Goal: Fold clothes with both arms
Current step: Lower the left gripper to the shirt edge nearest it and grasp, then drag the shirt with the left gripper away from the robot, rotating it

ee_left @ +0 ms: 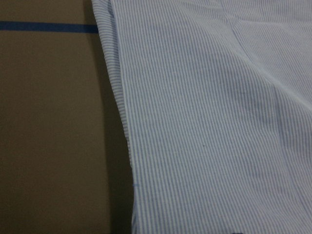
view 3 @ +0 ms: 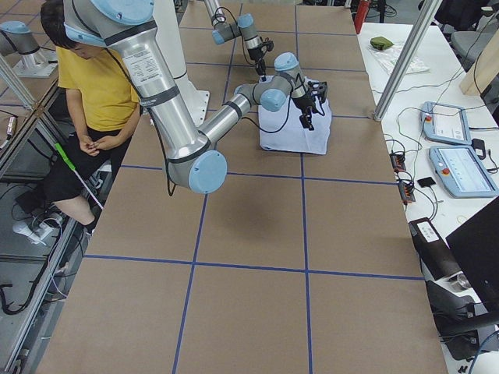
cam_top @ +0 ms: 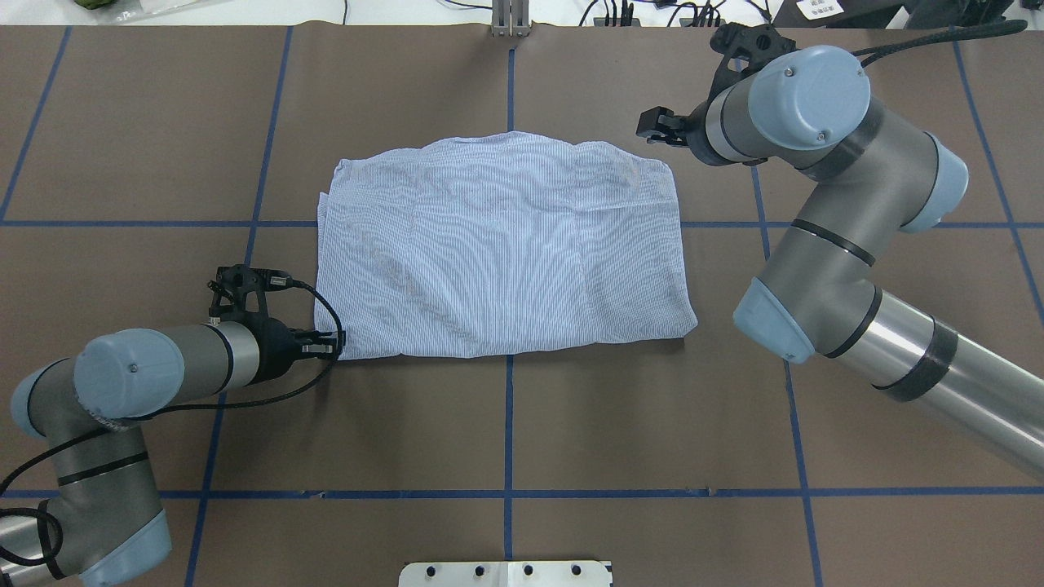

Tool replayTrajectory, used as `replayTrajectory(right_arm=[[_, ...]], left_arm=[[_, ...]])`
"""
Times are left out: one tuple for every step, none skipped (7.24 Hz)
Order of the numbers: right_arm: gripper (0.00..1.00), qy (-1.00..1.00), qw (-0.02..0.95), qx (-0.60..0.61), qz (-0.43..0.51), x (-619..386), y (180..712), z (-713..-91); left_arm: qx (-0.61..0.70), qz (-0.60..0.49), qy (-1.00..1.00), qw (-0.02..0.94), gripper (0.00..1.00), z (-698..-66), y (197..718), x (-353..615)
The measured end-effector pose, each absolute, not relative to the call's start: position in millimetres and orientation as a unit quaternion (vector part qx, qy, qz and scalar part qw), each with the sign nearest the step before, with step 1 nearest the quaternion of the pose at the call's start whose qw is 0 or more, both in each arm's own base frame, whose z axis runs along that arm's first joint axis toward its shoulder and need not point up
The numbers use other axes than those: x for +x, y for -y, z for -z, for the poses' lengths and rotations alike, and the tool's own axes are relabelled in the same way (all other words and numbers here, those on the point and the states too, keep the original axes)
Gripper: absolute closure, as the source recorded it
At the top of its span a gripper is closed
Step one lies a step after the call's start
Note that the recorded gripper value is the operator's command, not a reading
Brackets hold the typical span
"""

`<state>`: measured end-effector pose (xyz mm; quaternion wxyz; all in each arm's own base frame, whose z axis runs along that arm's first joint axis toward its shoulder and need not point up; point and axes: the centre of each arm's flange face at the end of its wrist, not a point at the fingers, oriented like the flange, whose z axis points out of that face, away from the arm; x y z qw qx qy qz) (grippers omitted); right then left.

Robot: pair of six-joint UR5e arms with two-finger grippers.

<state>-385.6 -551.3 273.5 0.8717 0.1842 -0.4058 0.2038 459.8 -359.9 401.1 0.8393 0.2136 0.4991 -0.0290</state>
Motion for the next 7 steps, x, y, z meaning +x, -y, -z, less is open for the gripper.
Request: replayTrajectory(right_arm=[[0.00, 0.406, 0.872, 0.184, -0.203, -386.0, 550.9, -273.2], [0.00, 0.407, 0.871, 0.184, -0.203, -386.8, 550.0, -272.7], [0.00, 0.408, 0.871, 0.184, -0.202, -387.6, 549.0, -272.1], [0.00, 0.409, 0.871, 0.184, -0.200, -388.8, 547.7, -270.9], [0.00, 0.411, 0.871, 0.184, -0.198, -390.2, 545.4, -269.0], [0.00, 0.414, 0.869, 0.184, -0.196, -392.3, 541.5, -265.9], [0.00, 0.419, 0.868, 0.182, -0.195, -395.4, 536.0, -261.5]], left_arm=[[0.216, 0.028, -0.500, 0.838, 1.00, -399.3, 359.1, 457.6], [0.219, 0.026, -0.503, 0.836, 1.00, -394.9, 358.4, 452.6], [0.224, 0.019, -0.503, 0.834, 1.00, -391.1, 358.2, 447.0], [0.236, 0.006, -0.497, 0.835, 1.00, -391.0, 360.8, 441.8], [0.256, -0.006, -0.483, 0.837, 1.00, -394.2, 373.2, 431.6], [0.280, -0.014, -0.463, 0.841, 1.00, -400.2, 395.5, 415.2], [0.300, -0.015, -0.442, 0.845, 1.00, -407.3, 420.9, 399.9]])
